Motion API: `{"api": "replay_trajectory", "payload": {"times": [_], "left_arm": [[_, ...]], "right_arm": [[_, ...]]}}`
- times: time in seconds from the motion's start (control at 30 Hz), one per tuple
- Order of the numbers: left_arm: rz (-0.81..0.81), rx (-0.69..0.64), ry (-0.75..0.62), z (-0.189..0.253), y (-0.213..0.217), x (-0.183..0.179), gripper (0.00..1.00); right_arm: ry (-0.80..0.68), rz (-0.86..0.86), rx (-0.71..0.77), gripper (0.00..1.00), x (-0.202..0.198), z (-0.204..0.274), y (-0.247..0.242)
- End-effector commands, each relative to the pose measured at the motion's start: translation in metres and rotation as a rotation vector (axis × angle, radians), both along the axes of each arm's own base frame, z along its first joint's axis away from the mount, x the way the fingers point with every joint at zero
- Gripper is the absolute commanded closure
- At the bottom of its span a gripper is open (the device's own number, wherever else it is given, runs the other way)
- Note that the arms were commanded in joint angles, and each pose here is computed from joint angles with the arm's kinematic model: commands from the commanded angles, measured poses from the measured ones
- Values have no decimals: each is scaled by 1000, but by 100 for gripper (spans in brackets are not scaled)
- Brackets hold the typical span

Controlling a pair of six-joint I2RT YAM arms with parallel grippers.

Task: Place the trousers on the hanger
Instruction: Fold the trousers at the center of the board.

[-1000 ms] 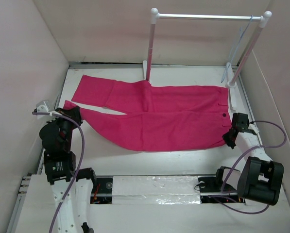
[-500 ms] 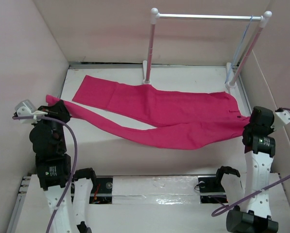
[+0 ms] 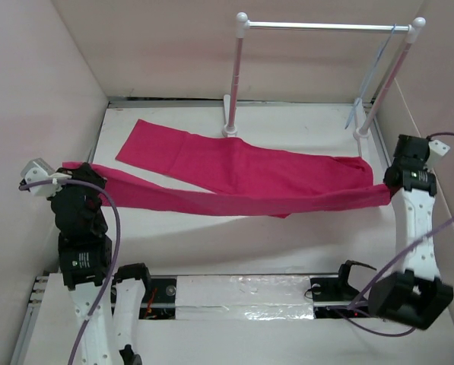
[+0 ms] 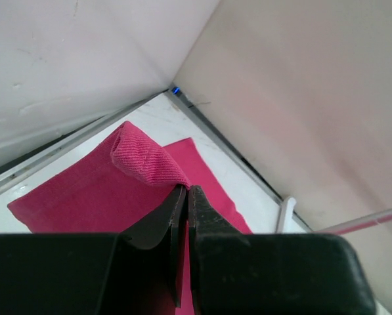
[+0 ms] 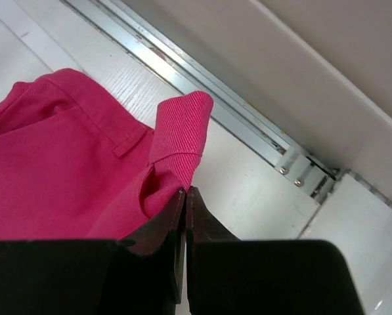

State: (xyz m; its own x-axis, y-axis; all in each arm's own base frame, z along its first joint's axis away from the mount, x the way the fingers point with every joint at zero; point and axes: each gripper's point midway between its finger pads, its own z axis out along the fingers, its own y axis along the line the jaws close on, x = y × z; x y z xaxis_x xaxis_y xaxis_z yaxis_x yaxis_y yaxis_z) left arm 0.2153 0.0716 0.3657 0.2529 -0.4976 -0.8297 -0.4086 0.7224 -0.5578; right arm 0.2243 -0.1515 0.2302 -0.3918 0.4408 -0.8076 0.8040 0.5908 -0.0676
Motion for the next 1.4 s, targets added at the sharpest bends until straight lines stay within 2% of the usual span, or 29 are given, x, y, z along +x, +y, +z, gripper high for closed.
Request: {"api": "replay_trajectory", "payload": {"times": [0.0, 0.17, 0.4, 0.63, 0.93, 1.13, 1.3, 1.37], "left_arm": [[54, 13, 37, -8, 13, 21, 100], [38, -3, 209, -51, 15, 46, 100], [54, -16, 294, -65, 22, 73, 100], [121, -28, 372, -88, 36, 96, 100], [160, -39, 432, -96, 49, 143, 100], [135, -60, 390, -95, 49, 178, 100], [135, -59, 473, -120, 49, 217, 100], [141, -49, 474, -118, 48, 229, 100]], "right_arm": [[38, 35, -8, 96, 40, -14, -7], [15, 67, -10, 96, 78, -21, -5], [7, 120, -30, 95, 131, -1, -4], [31, 170, -31, 94, 165, -16, -2], [48, 224, 30, 94, 189, -45, 9], [17, 236, 99, 95, 196, -52, 2], [44, 240, 87, 95, 202, -58, -2], [43, 244, 92, 95, 204, -60, -1]]}}
